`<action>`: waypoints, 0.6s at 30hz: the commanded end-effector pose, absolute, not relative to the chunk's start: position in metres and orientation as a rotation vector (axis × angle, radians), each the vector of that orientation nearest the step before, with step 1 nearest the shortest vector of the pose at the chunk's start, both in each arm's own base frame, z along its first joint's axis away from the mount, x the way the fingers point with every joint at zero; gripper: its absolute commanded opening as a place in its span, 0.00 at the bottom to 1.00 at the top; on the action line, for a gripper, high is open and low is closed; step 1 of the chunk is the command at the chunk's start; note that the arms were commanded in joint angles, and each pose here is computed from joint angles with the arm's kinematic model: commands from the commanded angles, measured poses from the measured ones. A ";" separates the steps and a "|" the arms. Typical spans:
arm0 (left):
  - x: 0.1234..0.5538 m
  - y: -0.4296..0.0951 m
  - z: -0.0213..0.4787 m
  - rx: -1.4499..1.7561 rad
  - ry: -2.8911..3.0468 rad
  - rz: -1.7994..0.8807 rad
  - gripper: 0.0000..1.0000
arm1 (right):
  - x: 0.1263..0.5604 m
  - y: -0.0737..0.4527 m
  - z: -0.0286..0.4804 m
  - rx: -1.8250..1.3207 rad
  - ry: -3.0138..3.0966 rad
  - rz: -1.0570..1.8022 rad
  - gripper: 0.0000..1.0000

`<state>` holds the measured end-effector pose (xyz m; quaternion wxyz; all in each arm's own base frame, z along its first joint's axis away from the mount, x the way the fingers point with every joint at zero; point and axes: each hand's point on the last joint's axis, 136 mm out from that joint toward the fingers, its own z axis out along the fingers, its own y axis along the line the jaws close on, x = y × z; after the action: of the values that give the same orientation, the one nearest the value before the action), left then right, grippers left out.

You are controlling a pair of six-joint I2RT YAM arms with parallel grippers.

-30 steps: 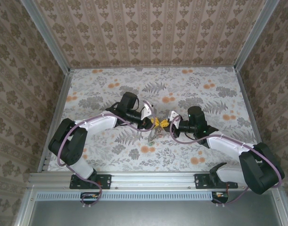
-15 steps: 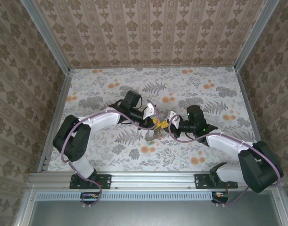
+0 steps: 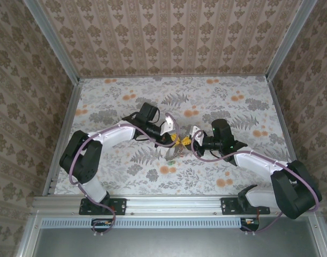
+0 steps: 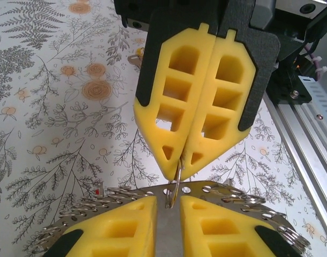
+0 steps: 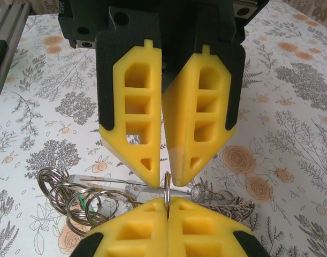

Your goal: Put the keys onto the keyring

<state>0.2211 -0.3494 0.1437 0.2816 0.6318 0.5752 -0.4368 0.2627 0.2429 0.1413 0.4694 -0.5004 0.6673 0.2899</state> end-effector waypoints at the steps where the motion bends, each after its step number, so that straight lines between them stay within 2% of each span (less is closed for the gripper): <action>1: 0.216 -0.355 0.153 1.721 1.480 -1.205 0.19 | 0.265 0.250 0.168 -1.226 1.539 0.723 0.00; 11: 0.213 -0.357 0.141 1.753 1.500 -1.183 0.18 | 0.266 0.252 0.169 -1.213 1.527 0.734 0.00; 18: 0.212 -0.358 0.144 1.762 1.482 -1.182 0.13 | 0.265 0.253 0.170 -1.210 1.529 0.756 0.00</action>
<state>0.2166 -0.3546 0.1404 0.2758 0.6462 0.5656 -0.4318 0.2623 0.2435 0.1423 0.4666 -0.4925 0.6714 0.2981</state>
